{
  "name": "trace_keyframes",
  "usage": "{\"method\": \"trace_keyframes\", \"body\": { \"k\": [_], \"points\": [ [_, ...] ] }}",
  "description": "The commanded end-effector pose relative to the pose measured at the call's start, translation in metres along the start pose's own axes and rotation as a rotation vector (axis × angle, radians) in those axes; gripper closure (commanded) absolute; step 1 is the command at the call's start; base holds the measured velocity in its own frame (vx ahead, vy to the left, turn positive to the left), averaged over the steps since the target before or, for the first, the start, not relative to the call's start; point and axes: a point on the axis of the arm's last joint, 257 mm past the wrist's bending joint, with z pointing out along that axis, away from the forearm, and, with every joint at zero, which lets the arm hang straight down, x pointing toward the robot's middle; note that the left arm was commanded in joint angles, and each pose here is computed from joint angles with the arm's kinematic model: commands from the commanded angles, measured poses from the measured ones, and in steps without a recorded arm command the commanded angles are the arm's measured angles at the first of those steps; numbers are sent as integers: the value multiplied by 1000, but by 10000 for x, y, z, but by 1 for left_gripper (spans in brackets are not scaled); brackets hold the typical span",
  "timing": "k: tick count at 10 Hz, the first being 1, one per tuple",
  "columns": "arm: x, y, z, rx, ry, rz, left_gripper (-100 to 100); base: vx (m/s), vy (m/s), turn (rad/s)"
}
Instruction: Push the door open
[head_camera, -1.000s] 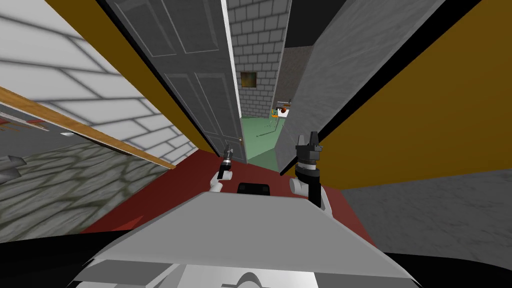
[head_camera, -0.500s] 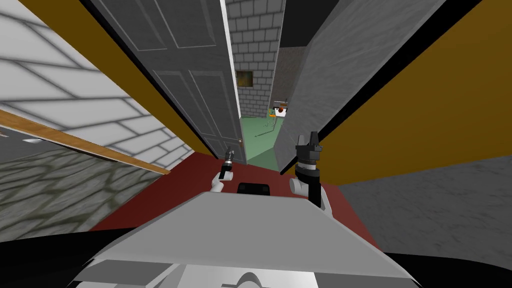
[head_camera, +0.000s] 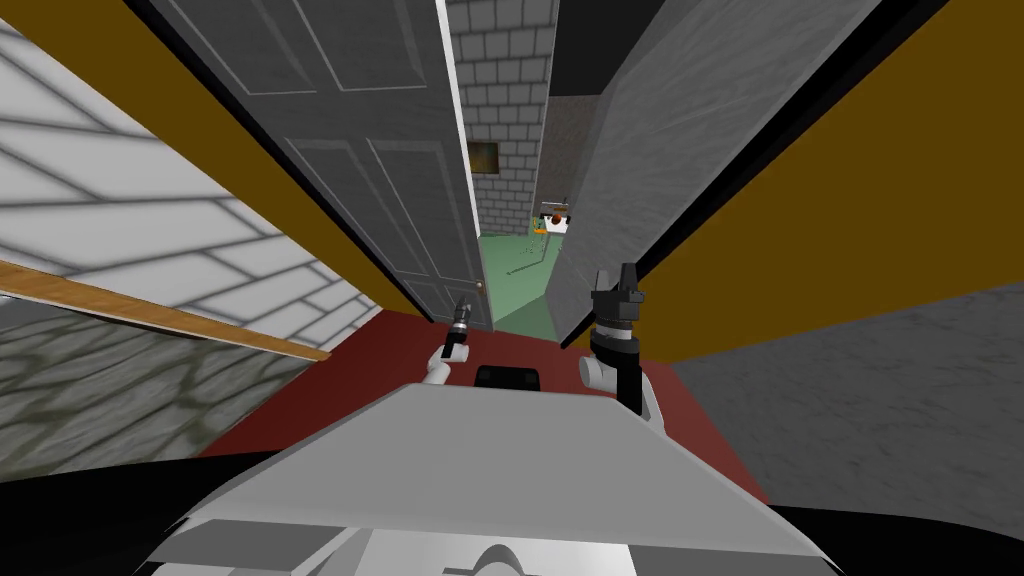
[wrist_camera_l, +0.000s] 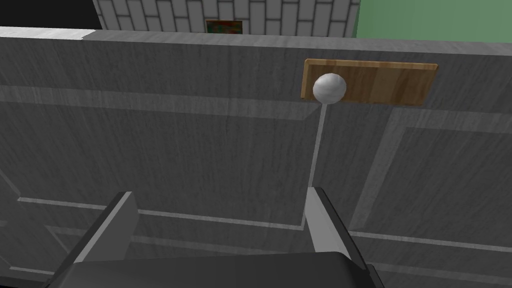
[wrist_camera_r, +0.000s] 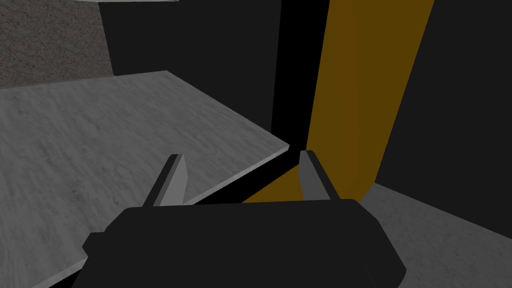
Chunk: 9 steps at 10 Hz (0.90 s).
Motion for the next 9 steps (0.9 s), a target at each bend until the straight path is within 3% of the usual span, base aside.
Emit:
{"method": "trace_keyframes", "body": {
  "k": [1,9],
  "points": [
    [26,104,-21,-23,3,2,-100,34,104,-139],
    [197,505,-119,-113,20,3,-100,35,93,-92]
  ]
}}
